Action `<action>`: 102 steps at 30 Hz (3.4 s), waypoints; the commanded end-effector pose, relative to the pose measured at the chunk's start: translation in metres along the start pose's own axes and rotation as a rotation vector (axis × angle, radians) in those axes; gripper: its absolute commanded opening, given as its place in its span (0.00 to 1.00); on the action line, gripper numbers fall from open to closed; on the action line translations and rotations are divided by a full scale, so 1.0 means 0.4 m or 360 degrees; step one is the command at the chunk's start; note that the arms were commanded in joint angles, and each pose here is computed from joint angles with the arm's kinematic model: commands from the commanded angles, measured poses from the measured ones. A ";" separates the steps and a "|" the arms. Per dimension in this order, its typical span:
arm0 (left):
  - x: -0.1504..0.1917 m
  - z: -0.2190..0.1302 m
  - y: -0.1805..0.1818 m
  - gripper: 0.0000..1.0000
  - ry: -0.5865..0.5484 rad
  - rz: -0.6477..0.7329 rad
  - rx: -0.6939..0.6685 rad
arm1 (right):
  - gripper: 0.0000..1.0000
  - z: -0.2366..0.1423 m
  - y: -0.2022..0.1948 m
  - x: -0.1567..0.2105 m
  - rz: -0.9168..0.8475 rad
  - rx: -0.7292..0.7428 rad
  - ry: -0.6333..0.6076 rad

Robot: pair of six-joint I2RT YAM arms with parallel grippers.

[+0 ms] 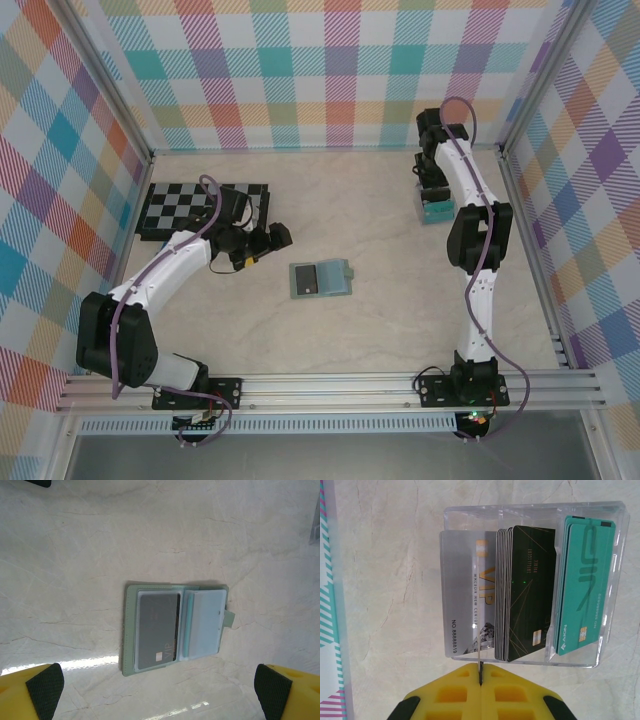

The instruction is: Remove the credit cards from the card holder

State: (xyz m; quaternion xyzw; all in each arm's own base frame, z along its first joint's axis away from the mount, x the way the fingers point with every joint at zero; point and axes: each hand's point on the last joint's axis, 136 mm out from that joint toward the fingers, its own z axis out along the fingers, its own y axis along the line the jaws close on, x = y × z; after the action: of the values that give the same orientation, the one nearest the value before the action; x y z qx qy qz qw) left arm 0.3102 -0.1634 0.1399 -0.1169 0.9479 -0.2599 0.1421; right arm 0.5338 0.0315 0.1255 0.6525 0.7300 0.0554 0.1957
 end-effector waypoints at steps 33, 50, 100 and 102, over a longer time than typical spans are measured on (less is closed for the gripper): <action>0.008 0.019 0.009 1.00 0.0055 -0.0023 0.0011 | 0.16 0.029 0.013 -0.035 0.0014 -0.0028 -0.0002; 0.009 0.006 0.010 1.00 0.0024 -0.0020 0.0013 | 0.43 -0.075 0.033 -0.002 -0.0396 -0.0221 0.0168; 0.132 0.250 -0.007 0.32 0.0198 -0.0166 0.0057 | 0.24 -0.162 -0.533 0.831 -0.2126 -0.0611 0.1444; 0.133 0.256 -0.006 0.30 0.0208 -0.0172 0.0054 | 0.22 -0.158 -0.536 0.835 -0.2125 -0.0605 0.1463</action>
State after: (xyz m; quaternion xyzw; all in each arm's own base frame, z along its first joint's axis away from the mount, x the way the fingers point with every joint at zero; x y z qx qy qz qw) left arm 0.2904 -0.2208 0.0431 -0.1544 0.9447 -0.2818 0.0661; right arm 0.2877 0.3266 0.0356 -0.0296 0.9559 0.2915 -0.0194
